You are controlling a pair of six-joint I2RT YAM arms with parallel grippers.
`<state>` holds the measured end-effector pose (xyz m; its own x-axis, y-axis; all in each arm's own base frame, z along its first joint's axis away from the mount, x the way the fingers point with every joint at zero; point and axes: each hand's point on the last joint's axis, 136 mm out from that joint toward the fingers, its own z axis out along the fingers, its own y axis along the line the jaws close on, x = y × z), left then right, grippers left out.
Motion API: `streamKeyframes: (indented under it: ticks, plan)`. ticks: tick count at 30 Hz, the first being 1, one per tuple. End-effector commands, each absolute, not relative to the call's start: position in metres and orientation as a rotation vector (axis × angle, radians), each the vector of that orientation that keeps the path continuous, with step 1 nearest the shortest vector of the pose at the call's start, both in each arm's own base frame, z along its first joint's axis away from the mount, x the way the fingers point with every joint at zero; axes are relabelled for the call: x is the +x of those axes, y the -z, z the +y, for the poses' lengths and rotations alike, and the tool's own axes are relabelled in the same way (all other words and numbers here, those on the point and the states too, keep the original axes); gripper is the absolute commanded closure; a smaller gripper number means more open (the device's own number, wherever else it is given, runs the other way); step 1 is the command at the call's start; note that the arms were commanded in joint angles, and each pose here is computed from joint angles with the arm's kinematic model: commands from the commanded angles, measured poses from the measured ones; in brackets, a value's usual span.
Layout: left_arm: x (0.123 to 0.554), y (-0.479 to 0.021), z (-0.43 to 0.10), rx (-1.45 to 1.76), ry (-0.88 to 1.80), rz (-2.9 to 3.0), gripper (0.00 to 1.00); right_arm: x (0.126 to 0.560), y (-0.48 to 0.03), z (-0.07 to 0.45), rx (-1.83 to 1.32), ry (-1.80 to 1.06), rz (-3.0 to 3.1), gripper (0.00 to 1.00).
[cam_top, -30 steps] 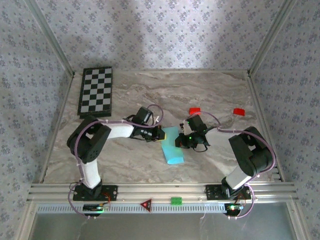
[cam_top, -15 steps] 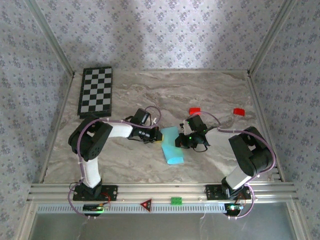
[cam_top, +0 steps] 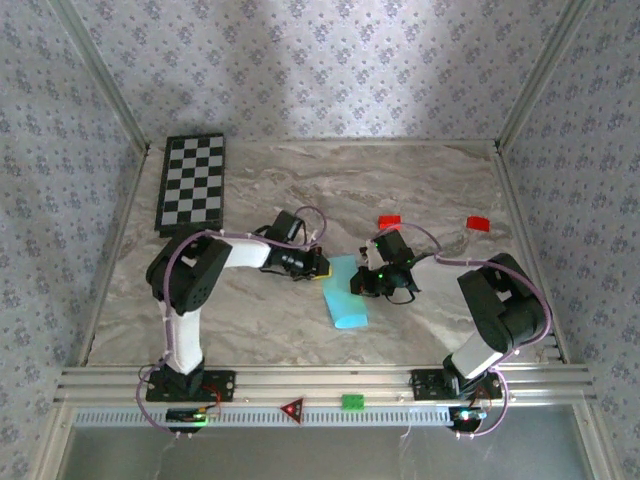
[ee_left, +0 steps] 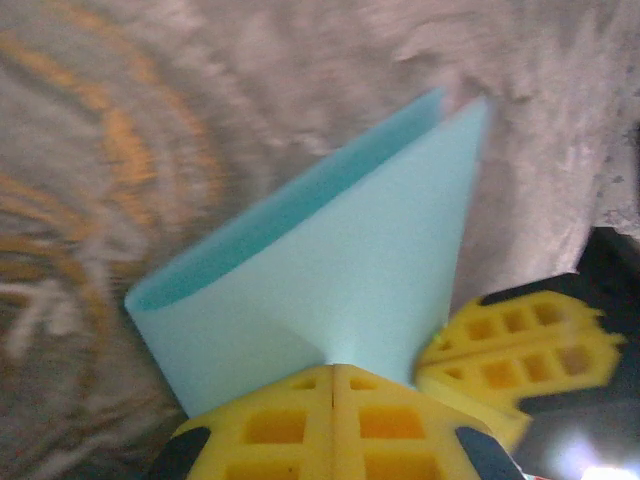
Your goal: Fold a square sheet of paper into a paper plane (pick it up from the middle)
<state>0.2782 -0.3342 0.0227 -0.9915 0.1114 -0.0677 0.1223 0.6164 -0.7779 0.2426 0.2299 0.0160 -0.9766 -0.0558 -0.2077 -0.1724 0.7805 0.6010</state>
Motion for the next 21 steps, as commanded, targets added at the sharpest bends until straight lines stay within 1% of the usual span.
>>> streamKeyframes:
  ticks: [1,5,21]
  plan:
    - [0.286,-0.013,-0.327,0.189,1.303,2.819,1.00,0.206,0.027,0.188,-0.053,-0.711,3.028,0.98]
    - [0.299,-0.001,-0.309,0.052,1.210,2.837,1.00,0.205,0.028,0.188,-0.059,-0.709,3.029,0.98]
    - [0.346,-0.001,-0.282,-0.245,1.119,2.777,1.00,0.202,0.028,0.188,-0.064,-0.717,3.030,0.98]
